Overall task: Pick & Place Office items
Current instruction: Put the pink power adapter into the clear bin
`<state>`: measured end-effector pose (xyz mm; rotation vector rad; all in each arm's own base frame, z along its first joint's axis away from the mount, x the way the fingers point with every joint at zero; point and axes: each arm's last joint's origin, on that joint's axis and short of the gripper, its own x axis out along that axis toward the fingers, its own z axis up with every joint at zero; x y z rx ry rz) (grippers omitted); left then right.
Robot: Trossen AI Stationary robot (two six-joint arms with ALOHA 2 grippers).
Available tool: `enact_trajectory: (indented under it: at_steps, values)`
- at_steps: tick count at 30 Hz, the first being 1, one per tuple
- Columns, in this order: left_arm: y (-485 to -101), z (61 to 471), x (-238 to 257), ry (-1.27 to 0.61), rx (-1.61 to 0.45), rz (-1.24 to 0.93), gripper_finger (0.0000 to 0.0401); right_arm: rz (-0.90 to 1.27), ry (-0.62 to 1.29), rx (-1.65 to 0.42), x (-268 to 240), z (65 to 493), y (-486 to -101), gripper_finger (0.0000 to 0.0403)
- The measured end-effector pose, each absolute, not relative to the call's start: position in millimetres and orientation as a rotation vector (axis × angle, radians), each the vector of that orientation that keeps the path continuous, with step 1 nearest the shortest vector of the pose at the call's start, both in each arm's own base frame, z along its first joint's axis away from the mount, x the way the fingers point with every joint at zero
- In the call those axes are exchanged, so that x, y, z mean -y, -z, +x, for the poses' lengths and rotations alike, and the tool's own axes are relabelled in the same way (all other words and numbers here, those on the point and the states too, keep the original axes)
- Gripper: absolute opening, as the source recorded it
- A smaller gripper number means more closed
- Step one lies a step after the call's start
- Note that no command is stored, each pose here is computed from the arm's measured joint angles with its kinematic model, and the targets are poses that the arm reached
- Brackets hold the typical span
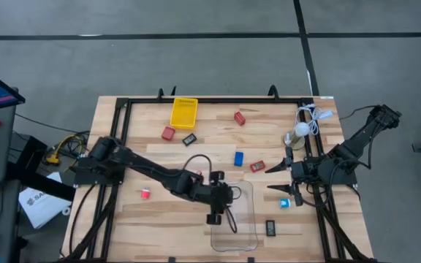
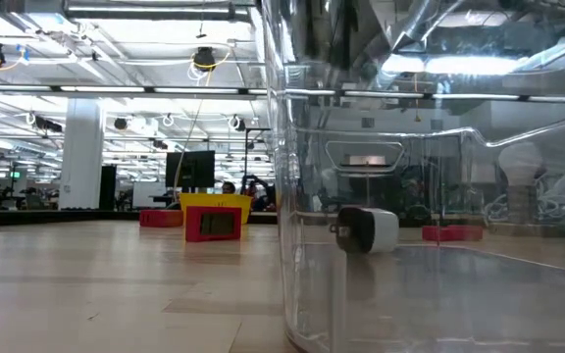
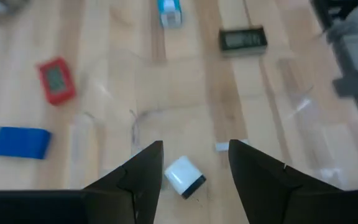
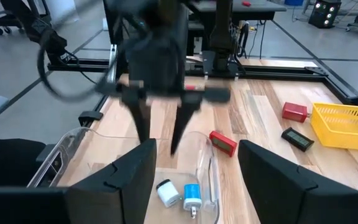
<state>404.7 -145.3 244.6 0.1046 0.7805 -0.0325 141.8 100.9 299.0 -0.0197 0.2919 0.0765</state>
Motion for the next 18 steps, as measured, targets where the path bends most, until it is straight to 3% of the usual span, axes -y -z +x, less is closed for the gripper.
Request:
enact_trajectory:
  at_steps: [4,8,18]
  values:
    - [-267,375,142,-0.076,-0.771,0.128,0.0166,-0.019,-0.081,-0.293,-101,142,-299,0.0221]
    - [-266,335,132,-0.218,-0.862,0.036,0.0155,-0.02,-0.096,-0.291,-103,140,-299,0.0221]
    - [-220,228,124,-0.489,-1.056,-0.355,0.0169,-0.017,-0.093,-0.277,-106,138,-300,0.0221]
